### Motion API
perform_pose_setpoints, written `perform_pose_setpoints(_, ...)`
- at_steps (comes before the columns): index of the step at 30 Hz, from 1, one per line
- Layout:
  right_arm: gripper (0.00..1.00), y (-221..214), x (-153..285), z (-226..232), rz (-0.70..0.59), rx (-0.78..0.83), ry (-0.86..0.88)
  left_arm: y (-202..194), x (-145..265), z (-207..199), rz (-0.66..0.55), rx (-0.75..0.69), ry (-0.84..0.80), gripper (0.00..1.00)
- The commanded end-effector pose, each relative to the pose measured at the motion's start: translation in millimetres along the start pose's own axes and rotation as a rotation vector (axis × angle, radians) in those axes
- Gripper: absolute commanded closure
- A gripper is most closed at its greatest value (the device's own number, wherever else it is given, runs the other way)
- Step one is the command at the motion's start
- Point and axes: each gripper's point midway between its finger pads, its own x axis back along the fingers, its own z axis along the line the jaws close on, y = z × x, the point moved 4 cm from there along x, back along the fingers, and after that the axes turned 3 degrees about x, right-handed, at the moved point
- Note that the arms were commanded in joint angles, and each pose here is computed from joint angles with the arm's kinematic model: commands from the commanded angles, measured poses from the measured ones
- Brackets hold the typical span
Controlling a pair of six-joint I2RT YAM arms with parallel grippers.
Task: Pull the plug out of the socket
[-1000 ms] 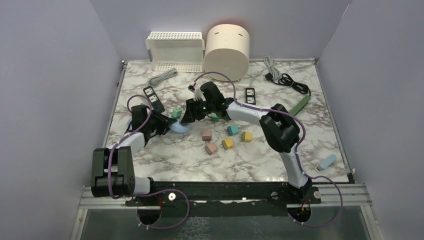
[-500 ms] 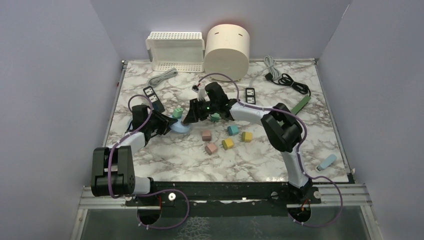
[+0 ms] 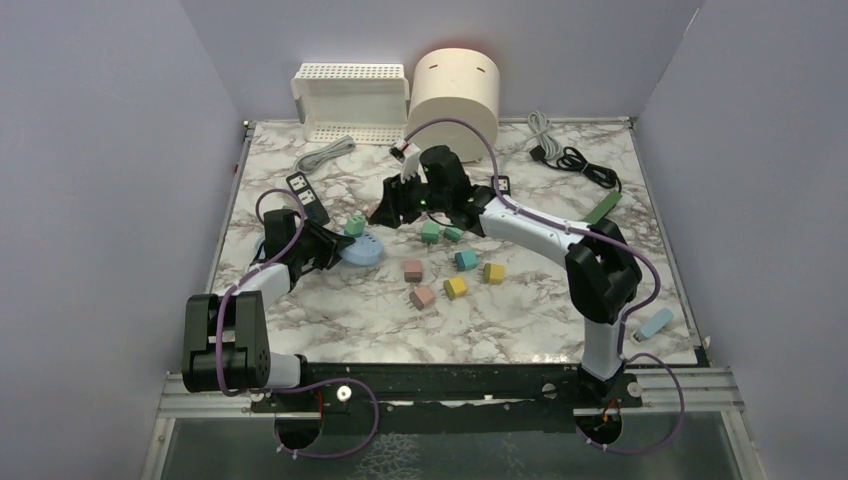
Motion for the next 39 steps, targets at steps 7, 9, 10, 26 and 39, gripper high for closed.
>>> perform_pose_setpoints(7, 0.99, -77.4, 28.0, 16.3, 0.327, -0.105, 0.000, 15.1, -2.5, 19.4, -0.082, -0.048, 0.129, 1.00)
perform_pose_setpoints(9, 0.99, -92.5, 33.2, 17.4, 0.387, -0.117, -0.017, 15.3, -2.9, 19.7, -0.082, -0.049, 0.129, 1.00)
perform_pose_setpoints(10, 0.99, -99.7, 34.8, 17.7, 0.417, -0.124, -0.020, 15.7, -3.3, 19.3, -0.083, -0.051, 0.129, 1.00)
perform_pose_setpoints(26, 0.73, -157.3, 15.3, 26.6, 0.697, -0.103, -0.113, 13.1, -1.5, 21.4, -0.072, -0.066, 0.131, 1.00)
perform_pose_setpoints(39, 0.42, -150.8, 10.5, 20.1, 0.676, -0.075, -0.194, 13.9, 0.5, 19.0, -0.073, -0.075, 0.125, 1.00)
